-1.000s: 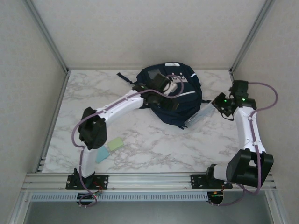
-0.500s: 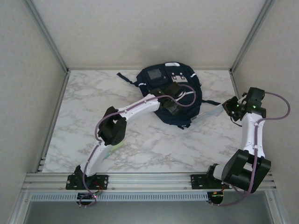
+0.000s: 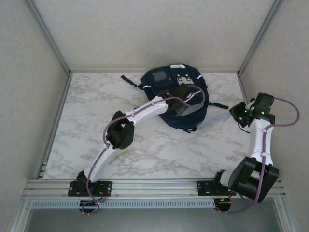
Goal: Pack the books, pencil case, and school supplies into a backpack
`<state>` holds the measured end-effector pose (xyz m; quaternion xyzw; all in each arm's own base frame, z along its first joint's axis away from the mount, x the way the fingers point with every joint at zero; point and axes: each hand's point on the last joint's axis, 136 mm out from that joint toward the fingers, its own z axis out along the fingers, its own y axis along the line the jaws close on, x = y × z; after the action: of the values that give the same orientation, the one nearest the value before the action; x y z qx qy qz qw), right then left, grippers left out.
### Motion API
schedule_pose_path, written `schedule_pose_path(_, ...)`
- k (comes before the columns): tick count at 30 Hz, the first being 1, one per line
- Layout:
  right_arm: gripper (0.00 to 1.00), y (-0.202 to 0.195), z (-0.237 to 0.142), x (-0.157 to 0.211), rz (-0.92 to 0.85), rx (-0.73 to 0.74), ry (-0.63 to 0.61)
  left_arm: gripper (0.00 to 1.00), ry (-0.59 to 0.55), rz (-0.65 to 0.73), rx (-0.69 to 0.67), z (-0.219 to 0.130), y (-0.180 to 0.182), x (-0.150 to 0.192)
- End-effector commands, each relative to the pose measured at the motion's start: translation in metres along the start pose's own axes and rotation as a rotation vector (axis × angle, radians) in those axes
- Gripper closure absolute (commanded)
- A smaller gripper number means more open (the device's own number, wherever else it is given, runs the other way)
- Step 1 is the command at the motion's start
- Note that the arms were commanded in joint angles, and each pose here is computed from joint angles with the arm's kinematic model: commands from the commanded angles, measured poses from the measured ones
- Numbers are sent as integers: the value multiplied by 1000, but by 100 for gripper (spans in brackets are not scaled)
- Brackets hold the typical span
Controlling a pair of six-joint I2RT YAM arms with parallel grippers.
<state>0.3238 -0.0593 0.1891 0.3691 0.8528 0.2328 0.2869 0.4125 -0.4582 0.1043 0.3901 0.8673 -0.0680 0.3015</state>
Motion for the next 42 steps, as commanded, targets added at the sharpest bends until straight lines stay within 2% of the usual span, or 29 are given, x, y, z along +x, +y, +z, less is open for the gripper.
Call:
schedule_pose_path(1,100,4,-15,-6,-18,-4,-27,100,-40,-198,82,-44,39,-25)
schedule_pose_path(9,98,39,1,-21,172,-232,-34,100,-112,-384,345,-101,35,-62)
schedule_pose_path(14,98,72,16,-25,151,-277,-49,100,-146,-417,434,-124,26,-74)
schedule_pose_path(18,98,99,42,-23,168,-325,-40,100,-176,-444,490,-140,21,-85)
schedule_pose_path(22,96,114,70,-21,186,-342,-58,100,-198,-468,536,-155,16,-93)
schedule_pose_path(26,96,133,109,-4,232,-390,-6,100,-220,-489,565,-164,15,-100)
schedule_pose_path(35,96,168,175,26,246,-420,-28,100,-239,-499,574,-179,15,-104)
schedule_pose_path(40,95,190,202,46,289,-462,20,100,-253,-495,556,-184,19,-106)
schedule_pose_path(42,91,199,212,52,285,-477,40,100,-251,-496,552,-182,19,-105)
